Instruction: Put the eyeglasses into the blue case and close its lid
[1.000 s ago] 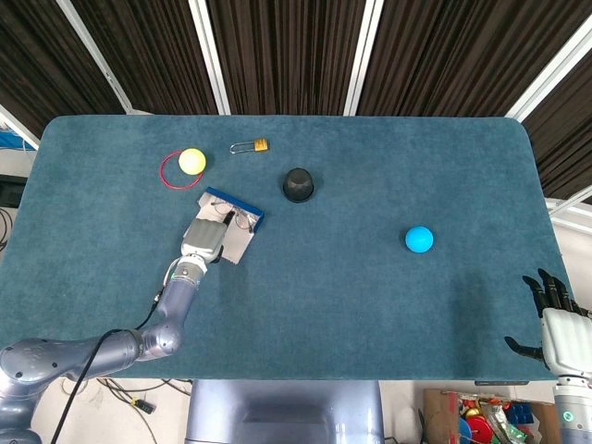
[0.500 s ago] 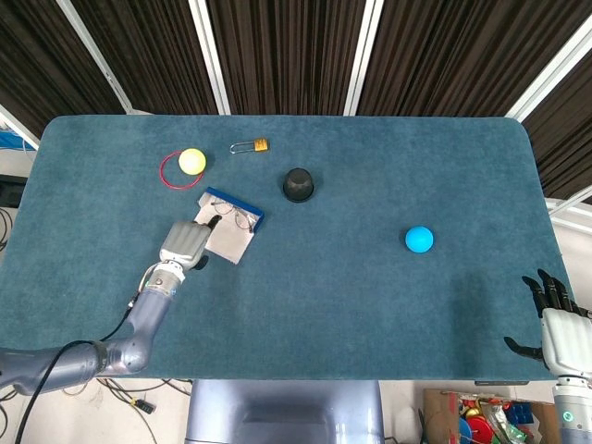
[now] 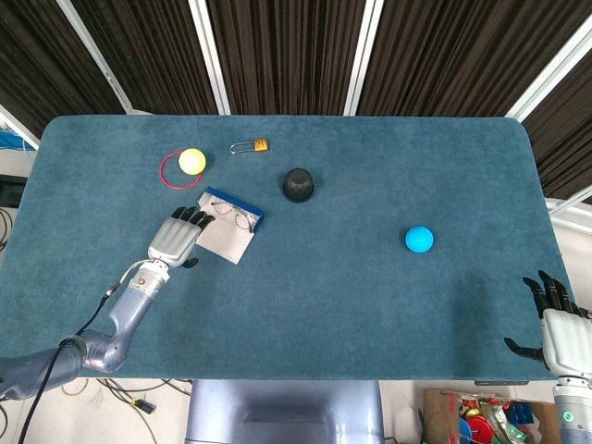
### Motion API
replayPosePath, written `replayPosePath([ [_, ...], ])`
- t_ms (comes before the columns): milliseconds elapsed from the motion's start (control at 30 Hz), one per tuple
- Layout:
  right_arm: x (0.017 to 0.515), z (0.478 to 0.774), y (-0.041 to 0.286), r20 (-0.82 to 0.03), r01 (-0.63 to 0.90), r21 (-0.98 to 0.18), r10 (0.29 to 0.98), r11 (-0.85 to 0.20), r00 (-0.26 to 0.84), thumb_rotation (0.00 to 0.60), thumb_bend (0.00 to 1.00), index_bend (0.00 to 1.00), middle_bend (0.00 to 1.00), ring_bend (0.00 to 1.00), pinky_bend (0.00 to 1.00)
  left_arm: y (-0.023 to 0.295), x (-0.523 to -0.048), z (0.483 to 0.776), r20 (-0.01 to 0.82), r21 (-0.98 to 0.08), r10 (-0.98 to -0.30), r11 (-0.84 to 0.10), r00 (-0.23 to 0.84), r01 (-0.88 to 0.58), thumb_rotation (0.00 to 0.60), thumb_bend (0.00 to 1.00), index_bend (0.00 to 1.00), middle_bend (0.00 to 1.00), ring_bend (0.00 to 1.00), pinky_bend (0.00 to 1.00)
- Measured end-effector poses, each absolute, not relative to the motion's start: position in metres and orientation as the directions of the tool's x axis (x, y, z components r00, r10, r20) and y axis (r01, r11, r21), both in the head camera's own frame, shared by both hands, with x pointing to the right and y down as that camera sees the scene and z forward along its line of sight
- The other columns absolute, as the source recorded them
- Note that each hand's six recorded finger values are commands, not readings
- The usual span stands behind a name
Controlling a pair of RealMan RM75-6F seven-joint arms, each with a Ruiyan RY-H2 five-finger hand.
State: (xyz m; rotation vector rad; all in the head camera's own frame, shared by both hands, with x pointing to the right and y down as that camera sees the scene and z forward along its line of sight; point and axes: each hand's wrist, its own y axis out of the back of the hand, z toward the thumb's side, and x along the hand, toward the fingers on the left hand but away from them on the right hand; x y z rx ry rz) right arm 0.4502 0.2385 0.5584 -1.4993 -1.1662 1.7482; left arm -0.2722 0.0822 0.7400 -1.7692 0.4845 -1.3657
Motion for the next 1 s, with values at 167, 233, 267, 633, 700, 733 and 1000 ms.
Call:
replayPosePath([
  [167,0.451,0.559,0.238,-0.489,0.128,-0.872,0.842,-0.472,-0.229,0.6,0.13,0.13,0.0,0.0,0.23,0.083,-0.268,0.752,0.606,-0.792,-0.715,-0.58,0.349,0.189,0.6,0.21,0.19,0.18,0.08,0.14],
  [233,0.451,0.558,0.239,-0.489,0.128,-0.872,0.842,-0.471,-0.229,0.6,0.13,0.13,0.0,0.0,0.23,0.084,-0.266,0.756,0.611,-0.789,-0.71,-0.583,0.351,0.193,0.6,0.21,0.2,0.18,0.08,0.14],
  [267,0.451,0.558,0.239,-0.488,0.128,-0.873,0.842,-0.471,-0.229,0.6,0.13,0.13,0.0,0.0,0.23,0.084,-0.264,0.758,0.613,-0.787,-0.707,-0.586,0.352,0.192,0.6,0.21,0.2,0.18,0.08,0.14],
  [633,0.451,0.558,0.239,-0.488,0.128,-0.873,0.842,-0.471,-0.228,0.6,0.13,0.13,0.0,0.0,0.23,0.08,-0.253,0.762,0.597,-0.8,-0.721,-0.569,0.352,0.19,0.6,0.21,0.26,0.19,0.08,0.14],
  [700,0.451,0.558,0.239,-0.489,0.128,-0.872,0.842,-0.472,-0.229,0.6,0.13,0.13,0.0,0.0,0.23,0.08,-0.252,0.764,0.596,-0.801,-0.722,-0.567,0.351,0.193,0.6,0.21,0.26,0.18,0.08,0.14],
  [733,0.451,0.558,0.239,-0.489,0.129,-0.872,0.841,-0.472,-0.229,0.6,0.13,0.13,0.0,0.0,0.23,0.08,-0.251,0.765,0.597,-0.8,-0.721,-0.567,0.351,0.195,0.6,0.21,0.26,0.18,0.08,0.14],
  [1000,0.452,0.559,0.238,-0.489,0.13,-0.872,0.841,-0.471,-0.233,0.6,0.13,0.13,0.0,0.0,0.23,0.082,-0.244,0.772,0.606,-0.794,-0.713,-0.569,0.353,0.214,0.6,0.21,0.26,0.18,0.08,0.14],
])
